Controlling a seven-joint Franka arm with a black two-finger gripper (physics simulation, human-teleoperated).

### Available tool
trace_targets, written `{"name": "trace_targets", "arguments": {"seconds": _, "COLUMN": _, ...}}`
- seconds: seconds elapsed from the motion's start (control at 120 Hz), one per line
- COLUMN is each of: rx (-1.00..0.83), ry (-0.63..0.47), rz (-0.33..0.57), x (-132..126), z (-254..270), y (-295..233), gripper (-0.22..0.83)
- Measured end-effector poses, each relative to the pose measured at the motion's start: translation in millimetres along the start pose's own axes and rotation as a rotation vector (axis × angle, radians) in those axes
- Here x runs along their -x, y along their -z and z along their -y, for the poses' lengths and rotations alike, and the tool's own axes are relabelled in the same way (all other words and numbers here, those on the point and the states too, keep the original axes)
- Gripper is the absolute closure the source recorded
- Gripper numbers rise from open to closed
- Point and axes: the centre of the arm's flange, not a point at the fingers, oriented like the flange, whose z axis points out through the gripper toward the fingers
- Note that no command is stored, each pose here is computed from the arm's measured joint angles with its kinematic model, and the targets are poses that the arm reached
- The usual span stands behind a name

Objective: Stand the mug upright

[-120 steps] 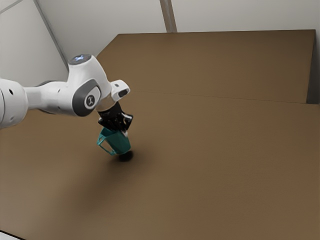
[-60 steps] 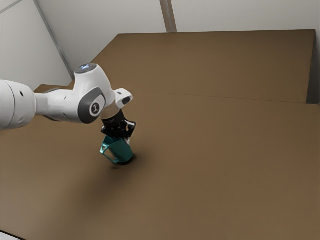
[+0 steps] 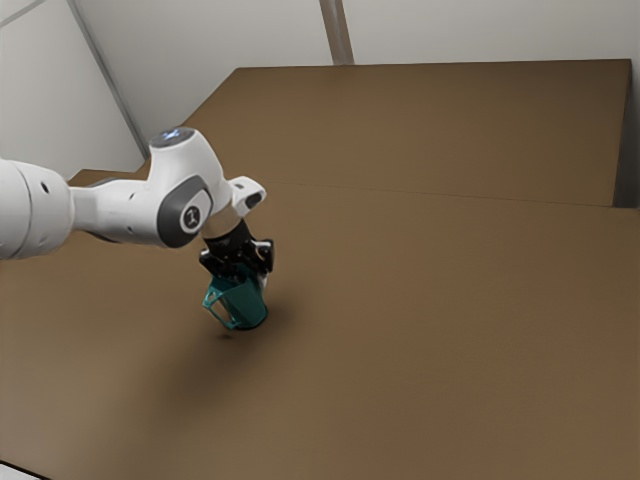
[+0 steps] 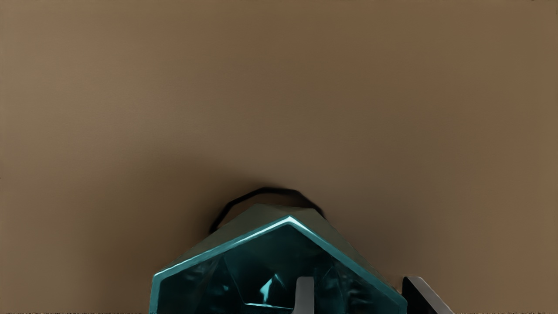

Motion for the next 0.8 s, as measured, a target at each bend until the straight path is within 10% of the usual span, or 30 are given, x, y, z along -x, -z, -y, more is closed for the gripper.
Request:
{"name": "trace_targets", "arguments": {"seconds": 0.283, "rx": 0.01, "ry": -0.006, "rz": -0.045, "x": 0, "z": -1, "y": 41, "gripper": 0.11}}
{"name": "trace_targets", "arguments": {"seconds": 0.8, "rx": -0.031, "ry": -0.132, "rz": -0.101, "x": -25, "z": -35, "y": 176, "gripper": 0.01}}
